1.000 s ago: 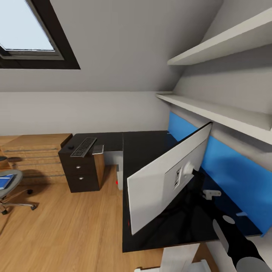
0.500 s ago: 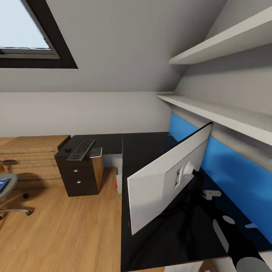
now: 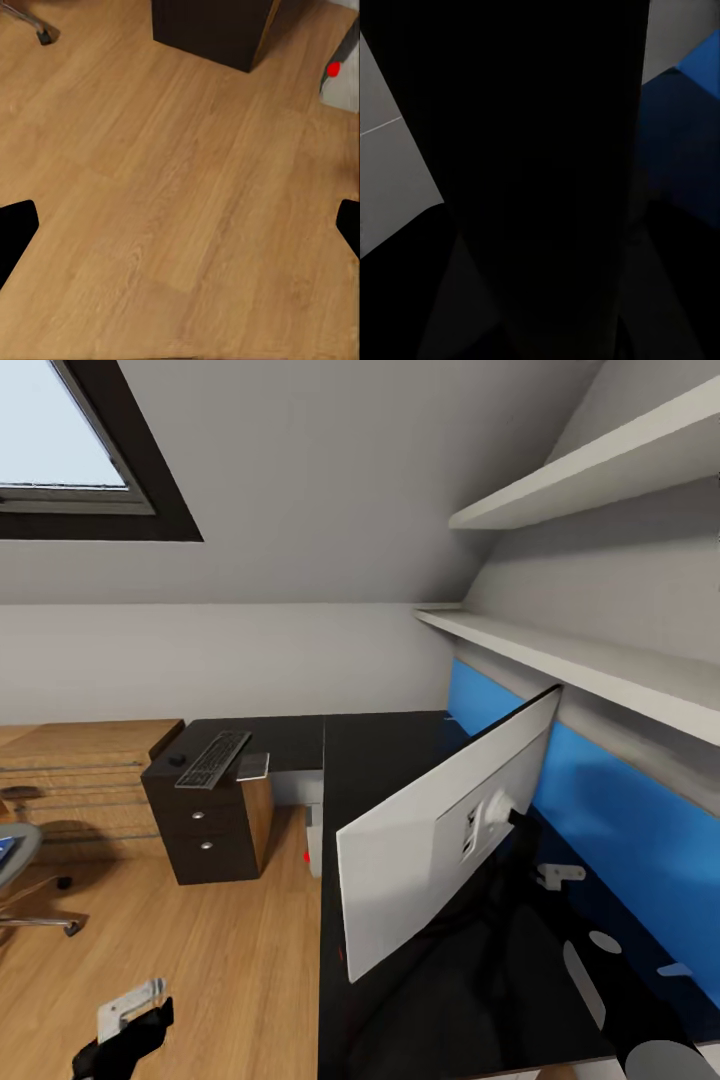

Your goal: In the bedroom, organize the workspace by keeping the computer under the desk, ensuring the monitor is on the desk, placing the keyboard on the desk next to the monitor, placing the mouse on the desk next to the keyboard, moving the folder from the swivel chair onto the desk next to the mouse, stacking the notebook on top of the folder with the pen on top of the notebook, and positioning the swivel chair next to the desk.

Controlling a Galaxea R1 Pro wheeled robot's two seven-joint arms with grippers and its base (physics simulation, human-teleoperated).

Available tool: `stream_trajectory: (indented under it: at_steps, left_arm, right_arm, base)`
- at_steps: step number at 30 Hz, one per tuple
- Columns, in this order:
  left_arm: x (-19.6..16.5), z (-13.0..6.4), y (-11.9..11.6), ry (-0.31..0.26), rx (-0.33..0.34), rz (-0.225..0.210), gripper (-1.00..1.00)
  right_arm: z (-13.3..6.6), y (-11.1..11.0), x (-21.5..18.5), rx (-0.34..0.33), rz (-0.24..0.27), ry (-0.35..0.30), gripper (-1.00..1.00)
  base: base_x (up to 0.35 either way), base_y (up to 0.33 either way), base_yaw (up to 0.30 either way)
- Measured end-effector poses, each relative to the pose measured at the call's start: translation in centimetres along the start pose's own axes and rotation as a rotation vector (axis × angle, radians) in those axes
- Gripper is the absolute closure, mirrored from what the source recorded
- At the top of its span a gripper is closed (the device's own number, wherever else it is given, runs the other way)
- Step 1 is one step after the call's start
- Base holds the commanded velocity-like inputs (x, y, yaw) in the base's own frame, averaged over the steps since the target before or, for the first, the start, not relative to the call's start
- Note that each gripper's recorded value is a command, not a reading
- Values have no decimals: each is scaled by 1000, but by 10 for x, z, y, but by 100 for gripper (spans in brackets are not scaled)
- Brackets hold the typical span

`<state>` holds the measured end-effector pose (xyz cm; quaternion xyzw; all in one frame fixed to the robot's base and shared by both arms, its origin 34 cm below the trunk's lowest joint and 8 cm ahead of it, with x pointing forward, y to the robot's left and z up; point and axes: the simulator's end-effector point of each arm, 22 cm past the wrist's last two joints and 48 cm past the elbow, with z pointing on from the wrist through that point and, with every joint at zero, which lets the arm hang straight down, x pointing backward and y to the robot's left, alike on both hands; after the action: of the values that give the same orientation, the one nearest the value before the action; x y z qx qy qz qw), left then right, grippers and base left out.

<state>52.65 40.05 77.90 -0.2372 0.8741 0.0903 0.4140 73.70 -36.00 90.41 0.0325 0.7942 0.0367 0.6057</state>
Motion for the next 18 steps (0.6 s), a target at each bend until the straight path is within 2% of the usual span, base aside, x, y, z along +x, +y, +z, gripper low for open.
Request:
stream_trajectory:
  at_steps: [2, 3, 5, 7, 10, 13, 18]
  left_arm:
    - [-27, -12, -11, 10, 32, -6, -100]
    - [-42, -19, -17, 16, 53, -23, -100]
    - [-56, -27, -20, 26, 79, -67, -100]
    - [-63, -34, -27, 48, 124, -153, -100]
    - [-60, -34, -30, 72, 151, -208, -100]
    - [-61, -35, -32, 75, 162, -230, -100]
    - [-63, -36, -30, 73, 162, -233, -100]
  right_arm:
    - [0, 0, 0, 0, 0, 1, 100]
    - [0, 0, 0, 0, 1, 0, 100]
    - [0, -1, 0, 2, 1, 0, 100]
    - [0, -2, 0, 3, 0, 0, 100]
    - [0, -1, -1, 2, 2, -2, 100]
    - [0, -1, -2, 2, 2, -6, 100]
    - [0, 0, -2, -2, 1, -4, 100]
  base:
    - [0, 0, 0]
    - [0, 0, 0]
    - [0, 0, 0]
    - [0, 0, 0]
    - [0, 0, 0]
    - [0, 0, 0]
    - [0, 0, 0]
